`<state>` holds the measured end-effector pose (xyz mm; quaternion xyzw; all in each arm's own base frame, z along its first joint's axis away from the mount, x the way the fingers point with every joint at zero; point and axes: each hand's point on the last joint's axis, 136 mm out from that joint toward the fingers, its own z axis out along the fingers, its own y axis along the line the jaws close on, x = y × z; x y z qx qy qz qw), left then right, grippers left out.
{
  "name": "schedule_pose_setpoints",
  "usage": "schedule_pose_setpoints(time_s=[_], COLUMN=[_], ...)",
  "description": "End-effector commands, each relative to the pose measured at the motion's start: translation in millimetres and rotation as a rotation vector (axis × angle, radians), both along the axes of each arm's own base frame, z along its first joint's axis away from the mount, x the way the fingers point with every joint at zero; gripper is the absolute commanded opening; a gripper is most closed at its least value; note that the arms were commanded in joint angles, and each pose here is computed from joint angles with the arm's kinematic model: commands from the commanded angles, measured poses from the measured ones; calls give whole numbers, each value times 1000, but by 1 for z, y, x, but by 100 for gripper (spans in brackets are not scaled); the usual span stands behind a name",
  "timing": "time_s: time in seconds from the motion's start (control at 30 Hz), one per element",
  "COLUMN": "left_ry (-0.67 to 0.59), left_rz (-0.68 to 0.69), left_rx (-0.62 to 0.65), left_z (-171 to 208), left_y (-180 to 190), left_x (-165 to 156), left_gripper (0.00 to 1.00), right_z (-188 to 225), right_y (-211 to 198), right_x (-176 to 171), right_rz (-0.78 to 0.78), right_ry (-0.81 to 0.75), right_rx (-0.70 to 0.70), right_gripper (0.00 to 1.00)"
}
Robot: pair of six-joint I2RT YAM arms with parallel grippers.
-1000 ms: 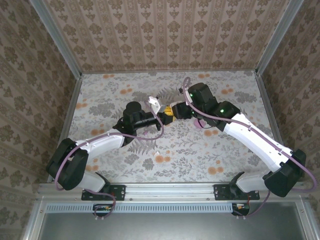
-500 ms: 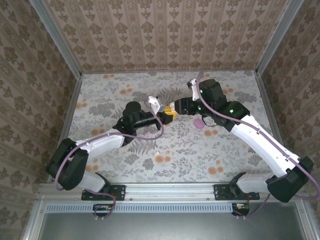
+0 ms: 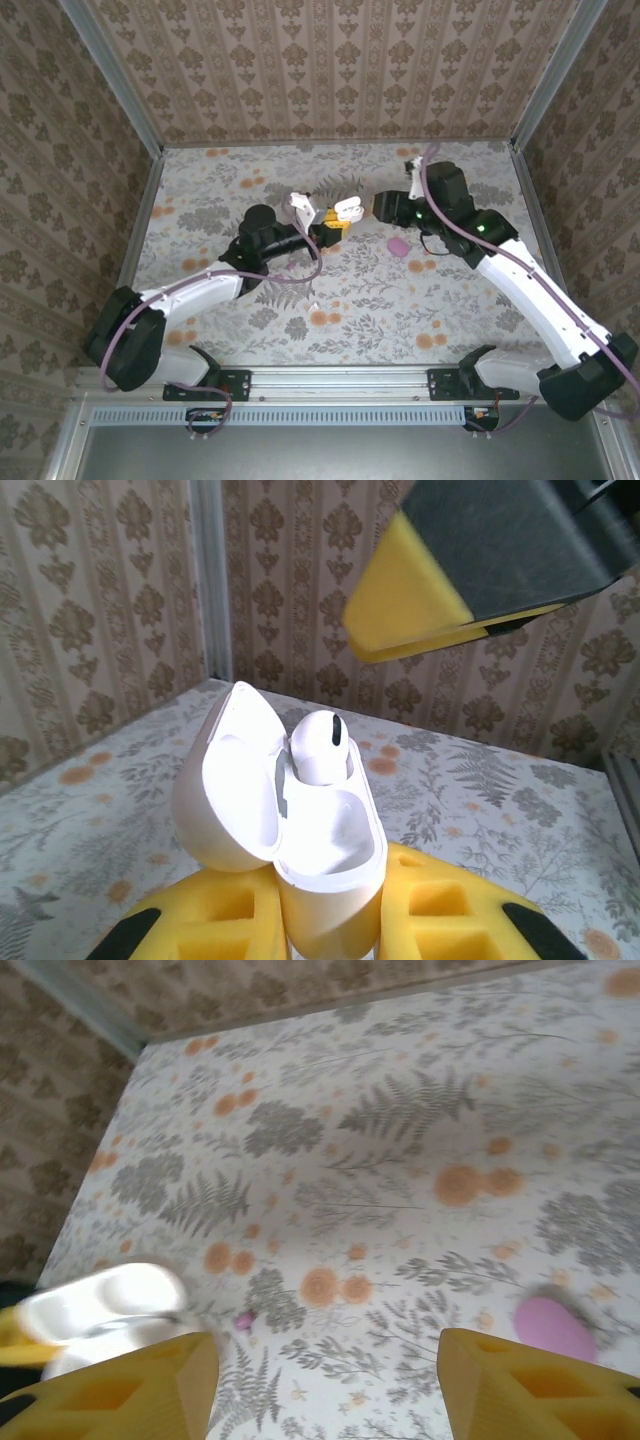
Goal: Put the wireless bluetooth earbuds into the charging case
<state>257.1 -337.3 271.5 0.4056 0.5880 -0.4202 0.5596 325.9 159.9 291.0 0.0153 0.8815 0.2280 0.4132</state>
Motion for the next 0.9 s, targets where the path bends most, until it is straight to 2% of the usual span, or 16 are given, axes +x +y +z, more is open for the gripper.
schedule_pose_setpoints(time_s=[0.0, 0.3, 0.43, 0.53, 0.63, 0.87], left_ry=[-61, -166, -192, -216, -225, -235], left_rz=[108, 351, 391, 426, 428, 441], left_rx=[8, 81, 108, 103, 127, 132], left_z=[5, 14, 19, 25, 27, 28], left_y=[22, 86, 105, 118, 124, 135], left_x=[9, 10, 1, -5, -12, -23], left_gripper=[3, 3, 3, 3, 3, 3], right_z=[-13, -110, -149, -170, -192, -224], right_y=[-13, 30, 80, 121, 152, 187], right_x=[-4, -27, -46, -59, -74, -98], right_rz=[-40, 110, 223, 280, 317, 337], right_ry=[58, 433, 581, 638, 701, 772], right_rx=[44, 38, 78, 120, 93, 31], right_gripper=[60, 53, 52, 53, 53, 55])
